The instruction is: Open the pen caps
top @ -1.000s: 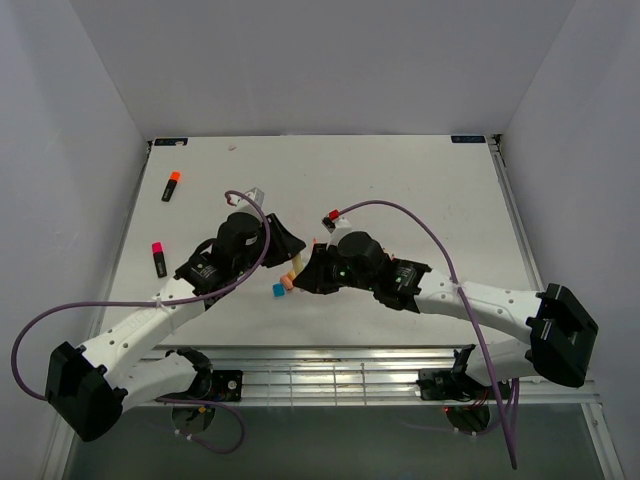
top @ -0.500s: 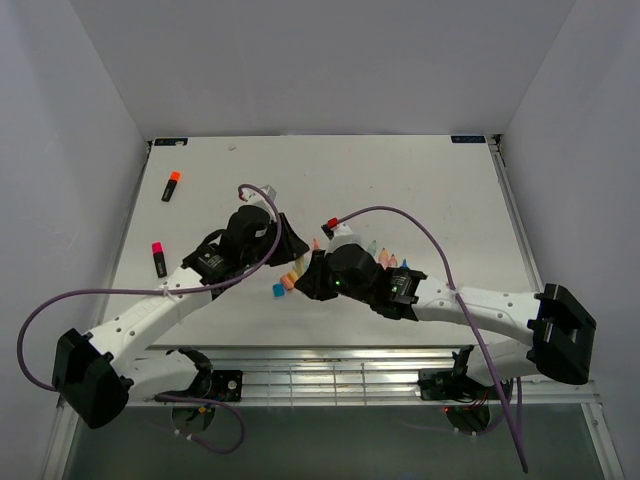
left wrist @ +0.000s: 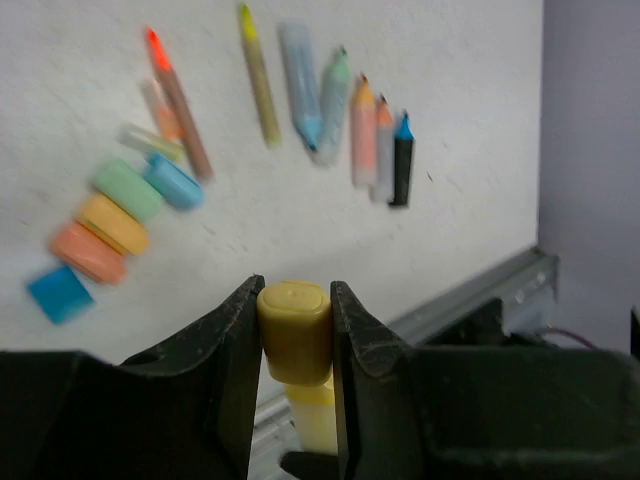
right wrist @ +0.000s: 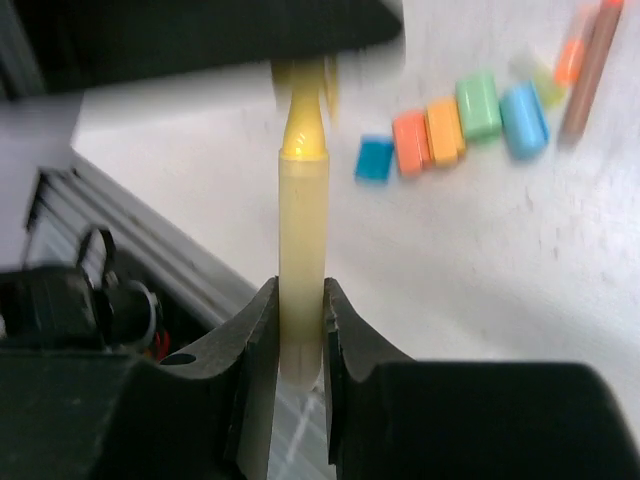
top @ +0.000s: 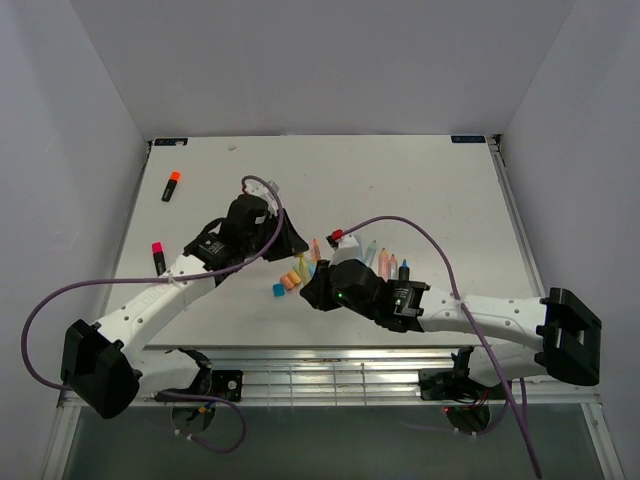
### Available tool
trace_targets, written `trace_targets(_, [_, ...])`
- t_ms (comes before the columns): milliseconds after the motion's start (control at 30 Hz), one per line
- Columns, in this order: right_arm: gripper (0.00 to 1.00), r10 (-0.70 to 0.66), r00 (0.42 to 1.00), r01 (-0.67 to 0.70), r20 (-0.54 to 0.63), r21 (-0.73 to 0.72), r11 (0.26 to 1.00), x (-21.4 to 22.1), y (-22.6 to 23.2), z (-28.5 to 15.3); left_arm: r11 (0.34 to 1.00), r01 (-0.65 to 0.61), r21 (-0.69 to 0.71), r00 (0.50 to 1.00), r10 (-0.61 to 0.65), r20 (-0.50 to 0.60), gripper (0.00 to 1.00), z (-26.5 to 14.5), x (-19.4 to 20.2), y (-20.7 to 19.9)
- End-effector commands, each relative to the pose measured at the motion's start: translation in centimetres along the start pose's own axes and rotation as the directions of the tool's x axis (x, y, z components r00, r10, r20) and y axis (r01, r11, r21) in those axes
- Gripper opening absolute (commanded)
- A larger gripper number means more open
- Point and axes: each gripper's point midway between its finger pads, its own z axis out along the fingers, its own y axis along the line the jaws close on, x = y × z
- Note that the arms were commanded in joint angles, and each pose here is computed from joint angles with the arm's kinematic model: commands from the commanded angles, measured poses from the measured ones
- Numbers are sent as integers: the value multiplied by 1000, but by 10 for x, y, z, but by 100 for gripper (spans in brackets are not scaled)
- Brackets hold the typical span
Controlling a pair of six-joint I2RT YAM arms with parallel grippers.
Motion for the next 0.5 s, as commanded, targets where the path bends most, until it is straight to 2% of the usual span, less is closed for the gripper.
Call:
trace_targets(0, [8,-67,972,80,-225,48,996,65,-30,-26,992,30,-125,932,18,362,0,-19,-102,23])
trace_targets(100, [8,-53,965,55,-255,-1,999,78,-24,-27,986,77,-147,914,-11,406,0,-22,-114,32])
trace_targets(267, [8,-56,962,65,-266,27,997,85,-29,-28,986,103,-134,903,-36,427,0,-21,-122,33])
trace_targets(400, [8,-48,980,57,-192,40,998,64,-31,-40,986,63,-157,911,7,413,0,-20,-119,37])
trace_targets(467, [8,-42,987,60,-156,114,992,49,-50,-44,980,30,-197,927,46,373,0,-17,-108,48])
